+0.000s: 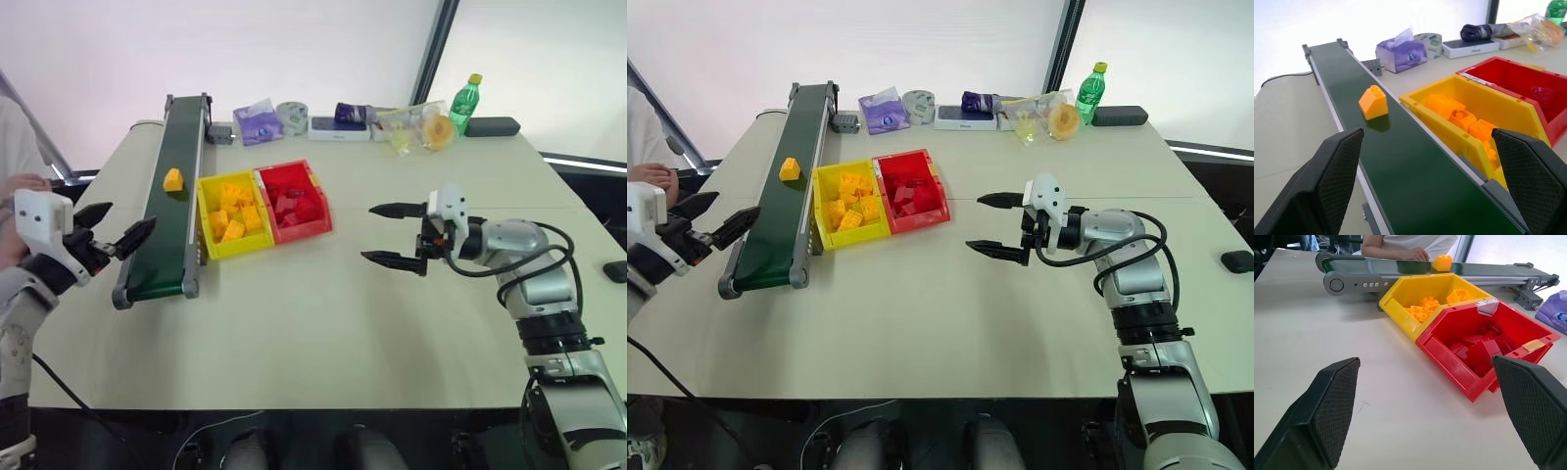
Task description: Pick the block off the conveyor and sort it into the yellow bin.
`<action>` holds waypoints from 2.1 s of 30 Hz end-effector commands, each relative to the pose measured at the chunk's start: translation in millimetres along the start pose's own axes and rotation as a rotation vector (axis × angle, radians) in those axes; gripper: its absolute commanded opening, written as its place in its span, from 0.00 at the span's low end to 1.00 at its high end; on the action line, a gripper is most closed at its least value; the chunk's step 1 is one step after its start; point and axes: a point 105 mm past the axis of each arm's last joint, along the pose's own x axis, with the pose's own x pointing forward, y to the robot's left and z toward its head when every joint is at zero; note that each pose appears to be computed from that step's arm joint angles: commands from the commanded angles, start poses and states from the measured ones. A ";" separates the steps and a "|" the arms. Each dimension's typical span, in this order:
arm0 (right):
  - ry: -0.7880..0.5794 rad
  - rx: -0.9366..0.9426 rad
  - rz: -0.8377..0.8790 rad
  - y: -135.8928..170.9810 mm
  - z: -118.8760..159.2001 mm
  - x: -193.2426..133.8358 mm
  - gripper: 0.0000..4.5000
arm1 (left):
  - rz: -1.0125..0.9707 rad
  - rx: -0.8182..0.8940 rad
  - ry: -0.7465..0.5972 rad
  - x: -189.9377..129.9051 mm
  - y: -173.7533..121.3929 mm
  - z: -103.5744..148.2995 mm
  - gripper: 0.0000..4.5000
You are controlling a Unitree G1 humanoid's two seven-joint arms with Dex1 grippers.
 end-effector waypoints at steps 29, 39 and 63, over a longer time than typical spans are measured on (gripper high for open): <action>-0.030 -0.028 -0.005 1.9 13.8 -0.5 1.00 | 0.370 -0.139 0.290 47.6 -22.6 -39.7 0.34; -0.043 -0.023 -0.007 2.8 17.2 1.3 1.00 | 0.258 -0.098 0.127 62.0 -37.1 4.3 0.27; -0.162 0.067 -0.106 -1.9 36.0 -5.4 1.00 | 0.133 -0.078 0.112 144.3 -80.9 -22.2 0.27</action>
